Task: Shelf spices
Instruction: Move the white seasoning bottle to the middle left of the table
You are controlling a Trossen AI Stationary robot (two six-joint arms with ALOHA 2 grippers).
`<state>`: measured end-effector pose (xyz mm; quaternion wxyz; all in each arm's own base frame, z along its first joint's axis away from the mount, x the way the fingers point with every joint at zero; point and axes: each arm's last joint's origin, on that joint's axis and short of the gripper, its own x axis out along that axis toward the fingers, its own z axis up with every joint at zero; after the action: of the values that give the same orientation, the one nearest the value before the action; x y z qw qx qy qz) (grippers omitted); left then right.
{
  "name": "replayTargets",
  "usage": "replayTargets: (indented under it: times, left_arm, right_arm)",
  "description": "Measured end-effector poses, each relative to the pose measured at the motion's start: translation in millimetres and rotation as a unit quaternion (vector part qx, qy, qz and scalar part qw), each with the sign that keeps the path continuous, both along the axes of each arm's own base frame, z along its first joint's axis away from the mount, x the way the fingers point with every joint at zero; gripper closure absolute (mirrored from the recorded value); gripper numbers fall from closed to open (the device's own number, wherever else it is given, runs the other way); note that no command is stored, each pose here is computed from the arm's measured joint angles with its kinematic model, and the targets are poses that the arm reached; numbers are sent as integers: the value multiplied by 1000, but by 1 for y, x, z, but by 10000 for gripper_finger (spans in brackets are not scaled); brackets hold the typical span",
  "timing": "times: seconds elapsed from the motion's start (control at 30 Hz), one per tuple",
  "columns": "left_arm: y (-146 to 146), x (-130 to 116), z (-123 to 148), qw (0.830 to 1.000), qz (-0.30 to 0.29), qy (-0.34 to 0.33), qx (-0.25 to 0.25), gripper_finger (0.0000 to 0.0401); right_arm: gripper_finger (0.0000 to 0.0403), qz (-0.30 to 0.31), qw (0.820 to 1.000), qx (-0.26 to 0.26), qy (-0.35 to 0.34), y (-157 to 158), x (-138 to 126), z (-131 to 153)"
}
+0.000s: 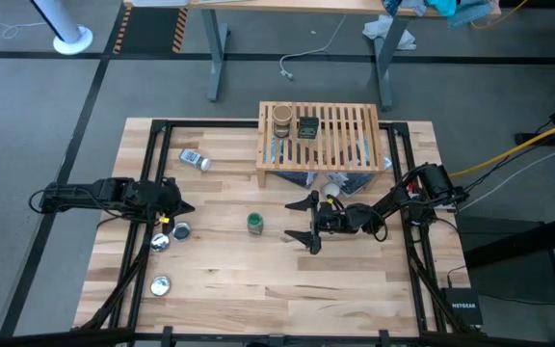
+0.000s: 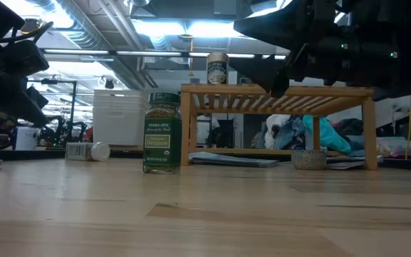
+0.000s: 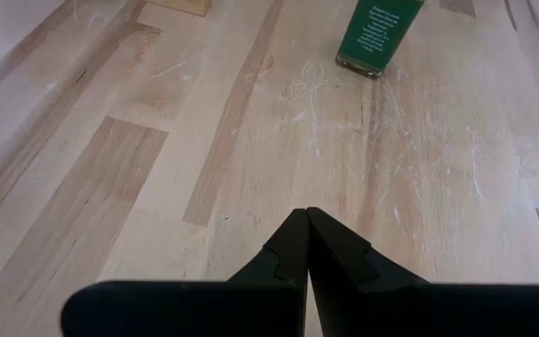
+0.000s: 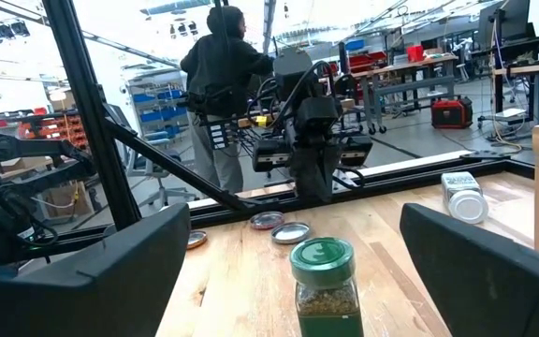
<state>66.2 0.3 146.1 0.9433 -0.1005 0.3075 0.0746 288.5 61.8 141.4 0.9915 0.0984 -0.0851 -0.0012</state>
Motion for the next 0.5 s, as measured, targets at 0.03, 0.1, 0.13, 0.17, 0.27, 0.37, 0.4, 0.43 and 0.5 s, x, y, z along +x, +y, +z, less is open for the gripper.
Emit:
replayTargets:
  times: [0.03, 0.1, 0.13, 0.17, 0.27, 0.37, 0.4, 0.43, 0.5]
  left_arm:
    - [0, 0, 0, 1000, 0, -2, 0, 401]
    - [0, 2, 3, 1000, -1, -18, 2, 401]
    - [0, 3, 4, 1000, 0, -29, 4, 401]
    - [0, 5, 7, 999, 2, -44, 5, 401]
    - [0, 12, 20, 993, 6, -121, 4, 401]
    - [0, 17, 34, 979, 8, -202, 6, 401]
    - [0, 18, 39, 973, 11, -231, -3, 401]
    - [0, 19, 44, 967, 15, -254, -12, 401]
    - [0, 20, 50, 958, 15, -287, -15, 401]
  right_arm:
    - [13, 0, 1000, 0, 0, 0, 0, 0]
    - [13, 0, 1000, 0, 0, 0, 0, 0]
    - [13, 0, 1000, 0, 0, 0, 0, 0]
    - [13, 0, 1000, 0, 0, 0, 0, 0]
    - [13, -6, 1000, 1, 0, 0, 0, 0]
    - [13, -9, 1000, 1, 1, -1, 0, 0]
    - [13, -10, 1000, 1, 1, -1, 0, 0]
    - [13, -9, 1000, 1, 1, -1, 0, 0]
    - [13, -9, 1000, 1, 1, -1, 0, 0]
